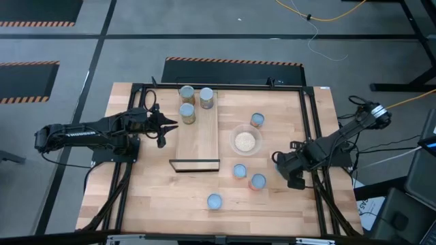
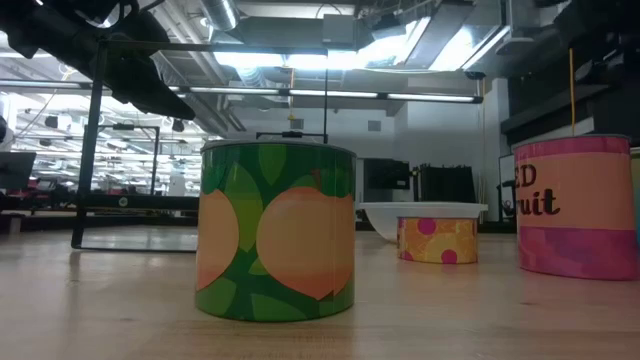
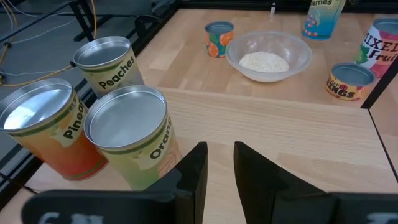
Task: Pick and place cans onto a shelf
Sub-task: Put the large canned cherries on the shelf
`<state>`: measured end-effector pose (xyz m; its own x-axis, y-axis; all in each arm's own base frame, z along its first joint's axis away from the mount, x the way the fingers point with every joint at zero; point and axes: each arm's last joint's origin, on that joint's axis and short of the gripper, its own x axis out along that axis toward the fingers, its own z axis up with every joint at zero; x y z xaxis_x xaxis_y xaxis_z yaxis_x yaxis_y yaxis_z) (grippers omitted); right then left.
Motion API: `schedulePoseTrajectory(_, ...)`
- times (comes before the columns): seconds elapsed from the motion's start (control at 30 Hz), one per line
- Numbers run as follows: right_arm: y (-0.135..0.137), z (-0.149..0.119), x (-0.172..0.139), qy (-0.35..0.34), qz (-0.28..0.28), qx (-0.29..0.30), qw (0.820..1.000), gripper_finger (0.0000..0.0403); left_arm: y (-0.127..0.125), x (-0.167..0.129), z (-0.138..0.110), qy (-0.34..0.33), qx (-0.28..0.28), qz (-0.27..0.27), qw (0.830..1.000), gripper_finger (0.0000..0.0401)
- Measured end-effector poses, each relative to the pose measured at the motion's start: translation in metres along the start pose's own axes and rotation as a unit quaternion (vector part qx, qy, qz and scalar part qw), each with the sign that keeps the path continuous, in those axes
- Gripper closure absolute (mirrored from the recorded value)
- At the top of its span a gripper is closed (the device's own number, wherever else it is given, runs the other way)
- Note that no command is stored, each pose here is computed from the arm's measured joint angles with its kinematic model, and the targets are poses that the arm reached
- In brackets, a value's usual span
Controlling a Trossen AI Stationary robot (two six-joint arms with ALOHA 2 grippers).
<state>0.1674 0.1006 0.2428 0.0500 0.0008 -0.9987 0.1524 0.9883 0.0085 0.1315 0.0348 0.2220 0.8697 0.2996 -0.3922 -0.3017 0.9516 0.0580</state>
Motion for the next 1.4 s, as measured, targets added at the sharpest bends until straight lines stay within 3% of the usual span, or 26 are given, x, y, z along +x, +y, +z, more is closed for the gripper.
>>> schedulePoseTrajectory(0.33,0.004,0.005,0.015,0.047,-0.039,-0.012,0.998,0.0262,0.000,0.000,0.000,0.000,0.000,0.000,1.000,0.0330)
schedulePoseTrajectory(0.77,0.007,0.007,0.021,0.060,-0.050,-0.014,0.997,0.0262,0.000,0.000,0.000,0.000,0.000,0.000,1.000,0.0330)
schedulePoseTrajectory(1.07,0.006,0.007,0.021,0.060,-0.052,-0.016,0.997,0.0302,0.000,0.000,0.000,0.001,0.000,0.000,1.000,0.0330)
schedulePoseTrajectory(1.4,0.006,0.007,0.021,0.060,-0.050,-0.016,0.997,0.0306,0.000,0.000,0.000,0.002,0.000,0.000,1.000,0.0330)
